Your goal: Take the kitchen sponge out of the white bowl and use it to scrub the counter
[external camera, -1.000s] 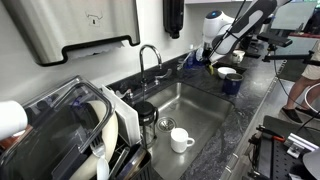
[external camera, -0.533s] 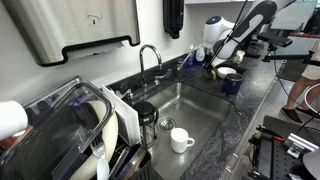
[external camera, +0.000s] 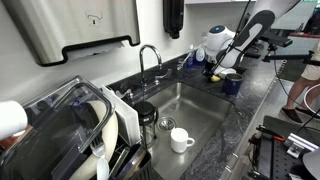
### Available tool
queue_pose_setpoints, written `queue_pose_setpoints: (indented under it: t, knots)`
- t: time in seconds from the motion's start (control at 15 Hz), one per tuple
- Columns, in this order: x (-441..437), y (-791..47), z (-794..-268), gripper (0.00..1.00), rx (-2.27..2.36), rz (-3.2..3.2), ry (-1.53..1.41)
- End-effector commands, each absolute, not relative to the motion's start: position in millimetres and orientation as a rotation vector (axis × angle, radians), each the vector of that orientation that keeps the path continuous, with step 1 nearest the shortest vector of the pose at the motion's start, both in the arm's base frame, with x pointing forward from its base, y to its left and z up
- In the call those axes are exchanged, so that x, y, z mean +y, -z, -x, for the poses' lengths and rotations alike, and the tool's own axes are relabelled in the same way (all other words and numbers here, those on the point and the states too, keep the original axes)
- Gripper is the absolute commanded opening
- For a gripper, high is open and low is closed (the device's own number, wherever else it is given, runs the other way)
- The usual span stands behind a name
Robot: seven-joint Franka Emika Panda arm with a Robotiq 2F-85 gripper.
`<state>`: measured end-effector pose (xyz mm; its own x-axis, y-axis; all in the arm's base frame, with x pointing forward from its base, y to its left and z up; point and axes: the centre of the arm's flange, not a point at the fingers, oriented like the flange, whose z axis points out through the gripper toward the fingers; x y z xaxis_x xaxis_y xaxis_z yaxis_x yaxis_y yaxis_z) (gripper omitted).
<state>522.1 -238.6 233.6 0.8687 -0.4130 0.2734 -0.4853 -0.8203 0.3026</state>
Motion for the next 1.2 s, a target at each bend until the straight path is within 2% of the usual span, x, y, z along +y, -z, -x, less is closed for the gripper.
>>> queue_pose_setpoints:
  t: [0.0, 0.93, 1.13]
  knots:
    - [-241, -220, -513, 0.03, -0.633, -2.756, -0.351]
    - [-203, -220, -525, 0.03, -0.385, -3.010, -0.447]
    - [-217, -219, -525, 0.03, -0.405, -2.993, -0.451]
